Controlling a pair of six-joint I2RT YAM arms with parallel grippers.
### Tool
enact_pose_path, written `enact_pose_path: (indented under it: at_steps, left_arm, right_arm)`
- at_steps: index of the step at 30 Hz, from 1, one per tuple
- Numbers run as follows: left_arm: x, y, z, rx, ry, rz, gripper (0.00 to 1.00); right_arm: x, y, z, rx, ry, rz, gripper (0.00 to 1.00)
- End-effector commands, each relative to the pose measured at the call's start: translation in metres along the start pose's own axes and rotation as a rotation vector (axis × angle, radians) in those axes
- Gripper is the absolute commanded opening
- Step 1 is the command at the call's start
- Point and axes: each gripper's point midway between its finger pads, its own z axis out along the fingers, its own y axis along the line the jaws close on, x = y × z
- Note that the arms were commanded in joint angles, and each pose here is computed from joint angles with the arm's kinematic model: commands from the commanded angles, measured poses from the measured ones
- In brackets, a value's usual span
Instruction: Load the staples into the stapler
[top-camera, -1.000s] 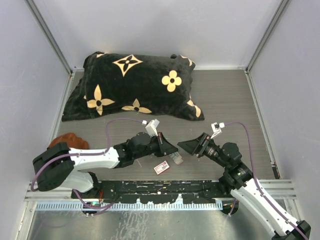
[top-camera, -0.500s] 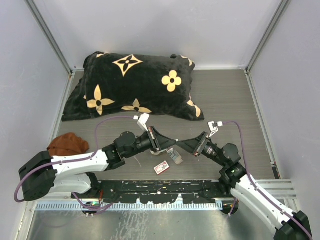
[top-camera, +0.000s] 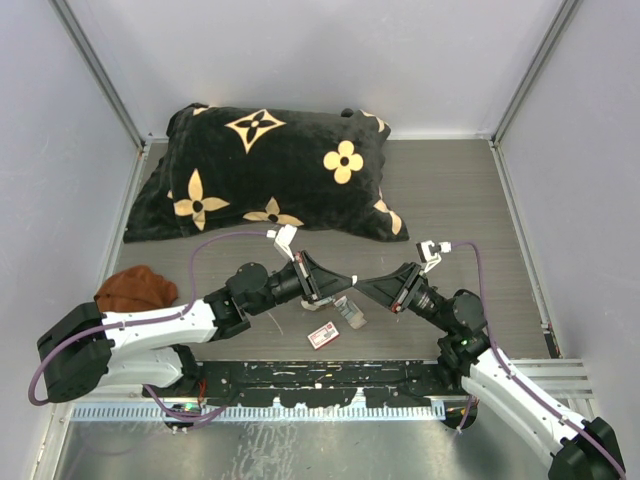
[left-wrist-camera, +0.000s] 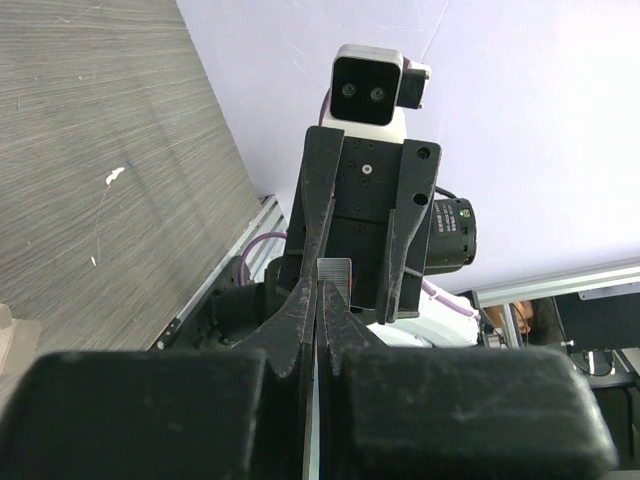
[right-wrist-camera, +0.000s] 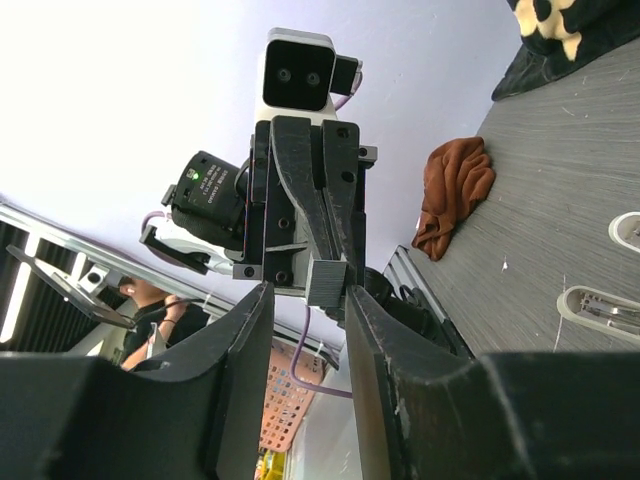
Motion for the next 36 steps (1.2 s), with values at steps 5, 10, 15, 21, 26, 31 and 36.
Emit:
enact_pose_path:
  at_steps: [5,10,15,21,26,31,36]
  left_arm:
    - [-0.009,-0.031,0.0,0.107,-0.017,0.011,0.0]
    - [-0.009,-0.034,0.0,0.12,-0.014,0.007,0.0]
    - [-0.007,-0.036,0.001,0.127,-0.004,0.006,0.0]
    - [-0.006,-0.035,0.002,0.129,0.005,0.008,0.0]
    - [-0.005,-0.032,0.004,0.118,0.007,0.009,0.0]
    - [-0.006,-0.031,0.005,0.113,0.004,0.015,0.03]
    - [-0.009,-0.028,0.002,0.092,-0.008,0.026,0.12]
  right_arm:
    - [-0.002,0.022,0.0,-0.089,-0.003,-0.016,0.34]
    - [-0.003,0.024,0.0,-0.099,-0.004,-0.004,0.31]
    - [-0.003,0.023,0.0,-0.097,-0.004,-0.003,0.28]
    - [-0.003,0.025,0.0,-0.103,-0.007,-0.004,0.23]
    - [-0.004,0.024,-0.001,-0.102,-0.015,-0.003,0.19]
    - [-0.004,0.02,-0.002,-0.088,-0.02,0.003,0.15]
    - [-0.003,0.014,-0.003,-0.067,-0.023,0.008,0.13]
